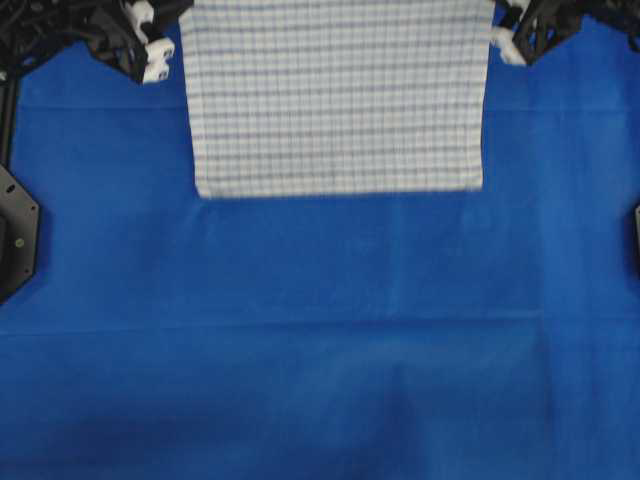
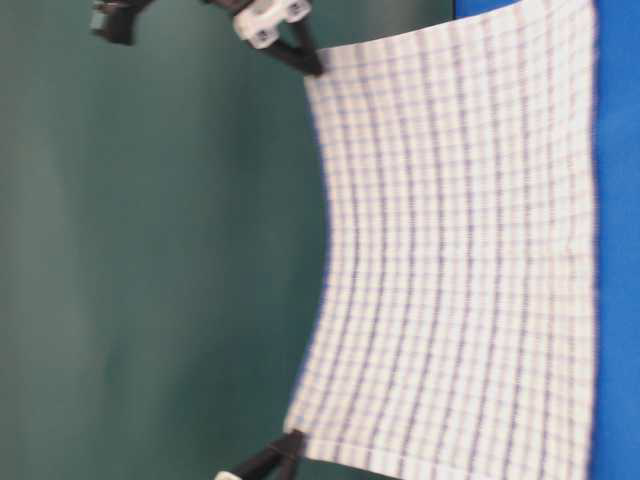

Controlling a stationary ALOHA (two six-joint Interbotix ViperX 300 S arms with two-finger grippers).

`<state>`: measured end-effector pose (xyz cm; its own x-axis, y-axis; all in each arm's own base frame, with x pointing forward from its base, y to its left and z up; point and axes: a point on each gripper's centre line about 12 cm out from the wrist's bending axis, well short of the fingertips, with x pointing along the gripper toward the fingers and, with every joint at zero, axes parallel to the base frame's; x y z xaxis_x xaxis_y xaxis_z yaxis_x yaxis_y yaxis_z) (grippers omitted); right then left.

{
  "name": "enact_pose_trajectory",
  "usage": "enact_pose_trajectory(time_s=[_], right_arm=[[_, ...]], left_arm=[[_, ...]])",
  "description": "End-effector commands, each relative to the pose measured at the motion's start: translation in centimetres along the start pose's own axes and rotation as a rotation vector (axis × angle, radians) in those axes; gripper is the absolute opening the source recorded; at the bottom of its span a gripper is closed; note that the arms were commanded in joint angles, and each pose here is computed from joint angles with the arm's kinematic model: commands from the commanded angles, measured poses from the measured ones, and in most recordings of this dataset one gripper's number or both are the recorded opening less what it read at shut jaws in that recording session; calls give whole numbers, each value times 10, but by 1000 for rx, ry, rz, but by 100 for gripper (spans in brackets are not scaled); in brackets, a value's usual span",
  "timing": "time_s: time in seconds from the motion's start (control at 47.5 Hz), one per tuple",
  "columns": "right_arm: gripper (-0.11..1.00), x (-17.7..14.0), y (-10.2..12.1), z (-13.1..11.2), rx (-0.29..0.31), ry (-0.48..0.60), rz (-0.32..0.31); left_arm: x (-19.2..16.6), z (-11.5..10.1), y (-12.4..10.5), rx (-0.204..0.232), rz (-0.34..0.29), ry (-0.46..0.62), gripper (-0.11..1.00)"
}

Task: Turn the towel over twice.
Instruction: 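Lift the held corners and pull the towel toward the far side, then swing the towel over and lay it down, grippers at near edge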

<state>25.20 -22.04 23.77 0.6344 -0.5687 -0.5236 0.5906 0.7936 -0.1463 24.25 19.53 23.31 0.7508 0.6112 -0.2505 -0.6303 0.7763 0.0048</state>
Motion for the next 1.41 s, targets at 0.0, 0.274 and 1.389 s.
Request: enact_pose_trajectory(time_s=[0.0,0.274,1.389], right_arm=[[6,-19,-7,31,-10,-73,-23],[6,-69,-4,61,-27,-160,-25],[6,-110,179,-74,-48,267,517]], left_arm=[[-3,25,1,19,4,-74,4],[-28,60,-10,89,-25,-199,4],[-110,-58,-144,272,-605,302,4]])
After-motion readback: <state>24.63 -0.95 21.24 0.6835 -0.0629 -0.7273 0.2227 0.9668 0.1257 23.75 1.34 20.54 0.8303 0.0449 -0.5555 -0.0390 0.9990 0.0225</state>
